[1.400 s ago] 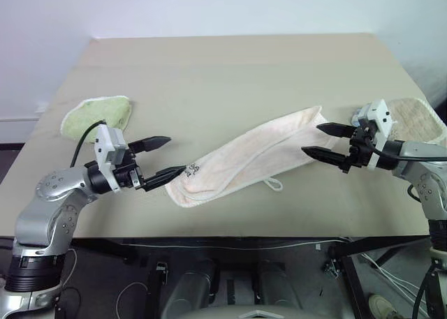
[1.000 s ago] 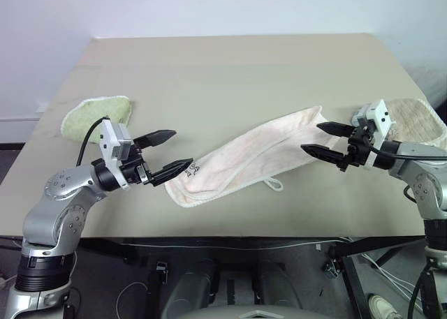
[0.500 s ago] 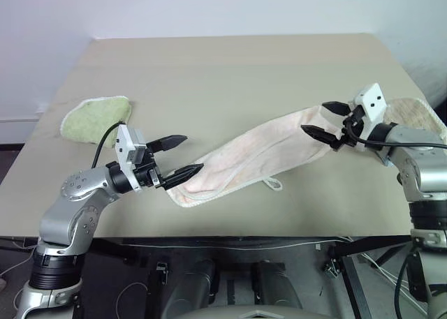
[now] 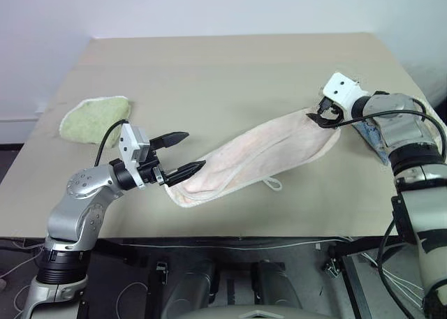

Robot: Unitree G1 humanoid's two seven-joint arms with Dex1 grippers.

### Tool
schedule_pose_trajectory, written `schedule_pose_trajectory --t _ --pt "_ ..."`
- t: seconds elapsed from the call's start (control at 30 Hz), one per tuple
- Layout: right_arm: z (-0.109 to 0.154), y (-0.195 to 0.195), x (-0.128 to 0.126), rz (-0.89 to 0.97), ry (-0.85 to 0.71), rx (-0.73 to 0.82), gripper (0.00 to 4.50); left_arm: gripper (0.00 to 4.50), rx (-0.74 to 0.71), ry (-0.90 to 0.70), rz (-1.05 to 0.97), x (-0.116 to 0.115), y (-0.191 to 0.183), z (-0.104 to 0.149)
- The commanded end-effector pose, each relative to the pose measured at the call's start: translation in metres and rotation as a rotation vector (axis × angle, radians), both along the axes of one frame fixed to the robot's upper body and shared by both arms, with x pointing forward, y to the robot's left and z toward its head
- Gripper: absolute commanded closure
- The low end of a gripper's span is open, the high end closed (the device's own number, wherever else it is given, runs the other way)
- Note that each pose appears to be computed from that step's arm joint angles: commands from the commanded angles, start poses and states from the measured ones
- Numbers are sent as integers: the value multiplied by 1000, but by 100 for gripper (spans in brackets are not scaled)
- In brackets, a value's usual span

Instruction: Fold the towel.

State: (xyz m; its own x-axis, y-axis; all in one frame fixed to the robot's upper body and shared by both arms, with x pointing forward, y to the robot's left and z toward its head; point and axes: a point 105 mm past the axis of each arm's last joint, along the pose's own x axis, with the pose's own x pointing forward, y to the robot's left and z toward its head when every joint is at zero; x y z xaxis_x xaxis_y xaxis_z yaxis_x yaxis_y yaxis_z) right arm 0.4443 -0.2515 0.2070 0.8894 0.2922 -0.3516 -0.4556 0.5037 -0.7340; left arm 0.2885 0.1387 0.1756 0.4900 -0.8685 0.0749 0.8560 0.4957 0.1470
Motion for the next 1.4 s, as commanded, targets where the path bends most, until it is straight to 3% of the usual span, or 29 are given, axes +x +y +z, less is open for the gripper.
schedule_pose_trajectory --t 0.03,0.47,0.63,0.97,1.13,1.4 --pt "22 1 3 30 -60 -129 1 0 1 -45 12 -2 1 5" --pt "-5 3 8 17 9 -253 1 0 10 -67 36 -2 -1 8" --pt "-5 18 13 31 7 -198 1 0 4 -72 41 -1 -2 11" --pt "-11 15 18 -21 -12 -312 1 0 8 -69 64 -5 2 10" --pt "-5 7 16 -112 76 -62 1 0 4 -61 80 -8 7 7" --pt "0 27 15 -254 298 584 1 0 0 -59 85 -6 8 3"
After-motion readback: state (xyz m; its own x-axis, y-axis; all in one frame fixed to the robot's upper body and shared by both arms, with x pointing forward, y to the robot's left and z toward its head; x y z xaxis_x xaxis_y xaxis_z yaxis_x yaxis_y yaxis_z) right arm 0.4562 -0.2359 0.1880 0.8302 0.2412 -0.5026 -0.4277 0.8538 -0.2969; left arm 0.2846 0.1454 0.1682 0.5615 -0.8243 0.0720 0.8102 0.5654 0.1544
